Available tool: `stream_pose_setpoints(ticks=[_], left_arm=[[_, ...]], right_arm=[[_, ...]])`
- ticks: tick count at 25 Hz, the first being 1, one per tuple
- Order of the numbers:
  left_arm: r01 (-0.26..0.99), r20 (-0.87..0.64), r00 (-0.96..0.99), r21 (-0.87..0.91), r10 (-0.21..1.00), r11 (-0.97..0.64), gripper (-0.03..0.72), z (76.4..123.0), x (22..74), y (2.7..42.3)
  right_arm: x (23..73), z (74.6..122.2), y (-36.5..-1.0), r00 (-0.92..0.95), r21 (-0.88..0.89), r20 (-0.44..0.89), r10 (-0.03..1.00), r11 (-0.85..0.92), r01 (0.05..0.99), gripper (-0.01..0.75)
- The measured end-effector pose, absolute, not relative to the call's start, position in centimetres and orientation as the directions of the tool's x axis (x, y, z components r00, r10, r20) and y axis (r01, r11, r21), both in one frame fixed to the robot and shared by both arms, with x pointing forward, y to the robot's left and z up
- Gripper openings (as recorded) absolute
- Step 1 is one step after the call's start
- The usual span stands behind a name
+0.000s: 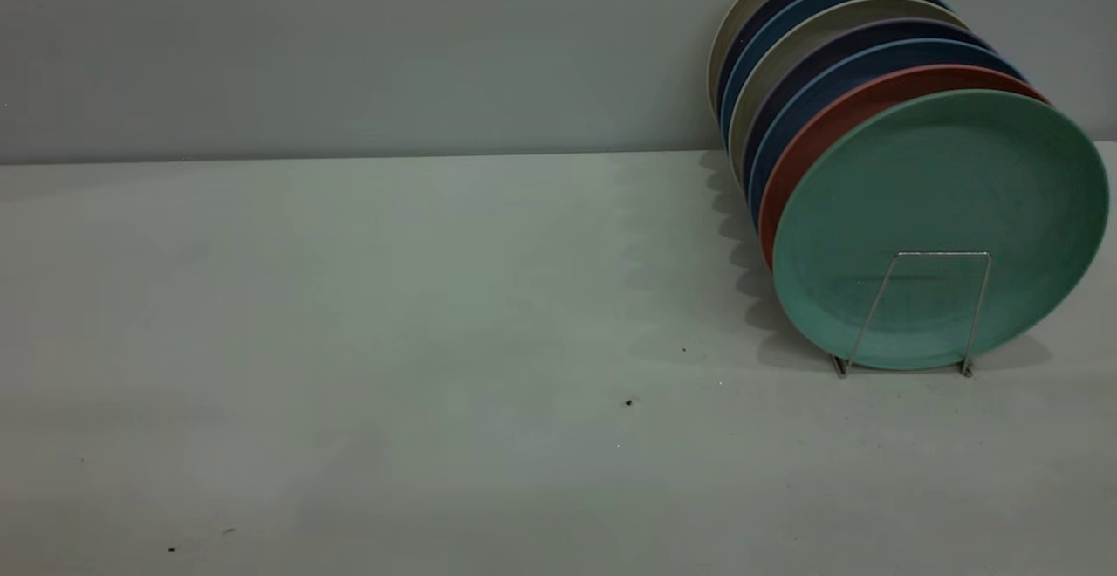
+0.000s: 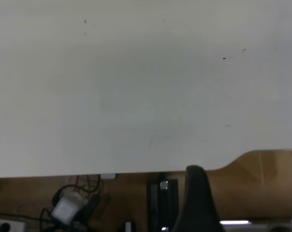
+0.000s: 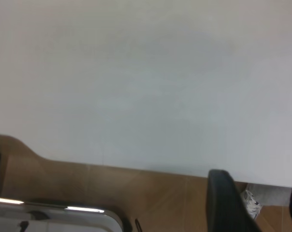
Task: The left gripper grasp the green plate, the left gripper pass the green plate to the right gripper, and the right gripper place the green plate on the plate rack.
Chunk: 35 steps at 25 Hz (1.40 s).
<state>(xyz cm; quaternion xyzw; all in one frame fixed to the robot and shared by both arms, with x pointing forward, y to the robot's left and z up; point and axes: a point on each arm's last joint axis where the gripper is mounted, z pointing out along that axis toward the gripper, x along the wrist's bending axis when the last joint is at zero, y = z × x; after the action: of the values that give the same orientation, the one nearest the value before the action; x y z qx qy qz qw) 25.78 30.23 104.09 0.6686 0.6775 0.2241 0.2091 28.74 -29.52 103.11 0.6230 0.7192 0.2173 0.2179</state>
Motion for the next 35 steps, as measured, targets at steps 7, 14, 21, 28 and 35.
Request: stream_pose_setpoints(ticks=[7,14,21,28,35], left_arm=[[0.758,0.011,-0.031,0.652,0.999,0.017,0.570,103.3,24.7,30.2],[0.741,0.010,-0.032,0.671,0.999,0.017,0.570,103.3,24.4,30.2],[0.740,0.010,-0.033,0.673,0.999,0.018,0.570,103.3,24.3,30.2],[0.671,0.010,-0.034,0.742,0.999,0.015,0.570,103.3,23.0,30.1],[0.630,0.010,-0.035,0.777,0.999,0.014,0.570,103.2,22.2,30.1]], right_arm=[[28.7,103.1,-29.5,-0.129,0.584,-0.043,0.991,0.129,0.801,0.344],[26.7,103.7,-29.7,-0.122,0.696,-0.048,0.991,0.121,0.707,0.344],[23.2,103.9,-30.0,-0.109,0.845,-0.054,0.993,0.104,0.524,0.344],[23.1,103.8,-30.0,-0.084,0.846,-0.054,0.995,0.090,0.526,0.344],[23.1,103.8,-30.0,-0.082,0.846,-0.053,0.995,0.088,0.526,0.344]])
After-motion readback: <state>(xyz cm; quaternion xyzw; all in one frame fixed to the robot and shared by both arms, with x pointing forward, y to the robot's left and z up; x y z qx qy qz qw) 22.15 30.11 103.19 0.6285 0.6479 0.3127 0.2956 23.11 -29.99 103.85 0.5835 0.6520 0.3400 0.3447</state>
